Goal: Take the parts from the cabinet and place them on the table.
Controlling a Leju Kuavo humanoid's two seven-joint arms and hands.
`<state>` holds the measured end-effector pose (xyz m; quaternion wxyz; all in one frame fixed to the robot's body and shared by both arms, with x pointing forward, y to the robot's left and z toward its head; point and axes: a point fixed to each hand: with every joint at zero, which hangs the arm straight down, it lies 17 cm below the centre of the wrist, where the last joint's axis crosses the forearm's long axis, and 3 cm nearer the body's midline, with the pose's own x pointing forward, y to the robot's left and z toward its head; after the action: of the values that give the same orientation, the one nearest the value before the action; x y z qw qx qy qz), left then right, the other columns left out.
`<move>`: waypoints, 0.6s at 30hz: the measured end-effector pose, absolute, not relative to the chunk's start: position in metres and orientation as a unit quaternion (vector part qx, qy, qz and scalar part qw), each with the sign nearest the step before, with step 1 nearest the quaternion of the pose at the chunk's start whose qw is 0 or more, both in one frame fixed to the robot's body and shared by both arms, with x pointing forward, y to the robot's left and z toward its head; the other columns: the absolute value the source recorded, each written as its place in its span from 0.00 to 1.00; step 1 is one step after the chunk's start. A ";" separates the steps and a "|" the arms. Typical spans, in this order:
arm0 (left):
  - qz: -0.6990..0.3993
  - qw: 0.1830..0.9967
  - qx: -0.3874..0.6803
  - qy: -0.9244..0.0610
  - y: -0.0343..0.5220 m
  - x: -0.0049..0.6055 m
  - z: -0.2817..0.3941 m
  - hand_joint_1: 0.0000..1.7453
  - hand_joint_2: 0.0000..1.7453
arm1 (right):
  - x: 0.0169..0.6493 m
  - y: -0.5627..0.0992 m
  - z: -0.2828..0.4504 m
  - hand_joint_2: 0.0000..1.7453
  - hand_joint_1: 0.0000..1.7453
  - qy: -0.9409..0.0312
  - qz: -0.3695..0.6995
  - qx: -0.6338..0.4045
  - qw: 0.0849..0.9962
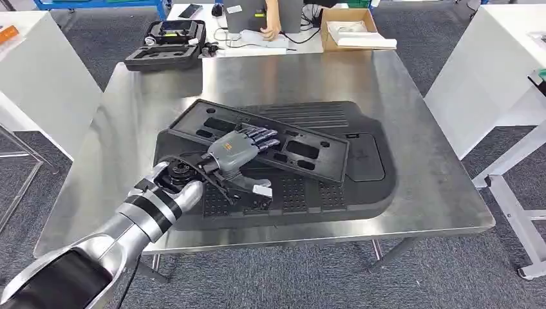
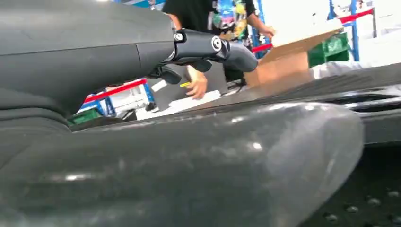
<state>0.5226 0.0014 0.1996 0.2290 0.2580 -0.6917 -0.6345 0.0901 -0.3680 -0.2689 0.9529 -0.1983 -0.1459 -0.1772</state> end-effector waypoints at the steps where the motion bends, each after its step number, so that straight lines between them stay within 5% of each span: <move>1: -0.632 0.228 0.258 -0.694 0.001 0.522 0.202 0.00 0.00 | 0.090 -0.368 -0.269 0.00 0.00 -0.146 -0.176 -0.198 0.953; 18: -0.613 0.232 0.254 -0.711 0.011 0.515 0.206 0.00 0.00 | 0.092 -0.373 -0.268 0.00 0.00 -0.147 -0.180 -0.202 0.951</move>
<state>0.5153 0.0110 0.2061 0.2325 0.2539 -0.7112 -0.6129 0.0915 -0.3727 -0.2680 0.9513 -0.2024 -0.1470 -0.1801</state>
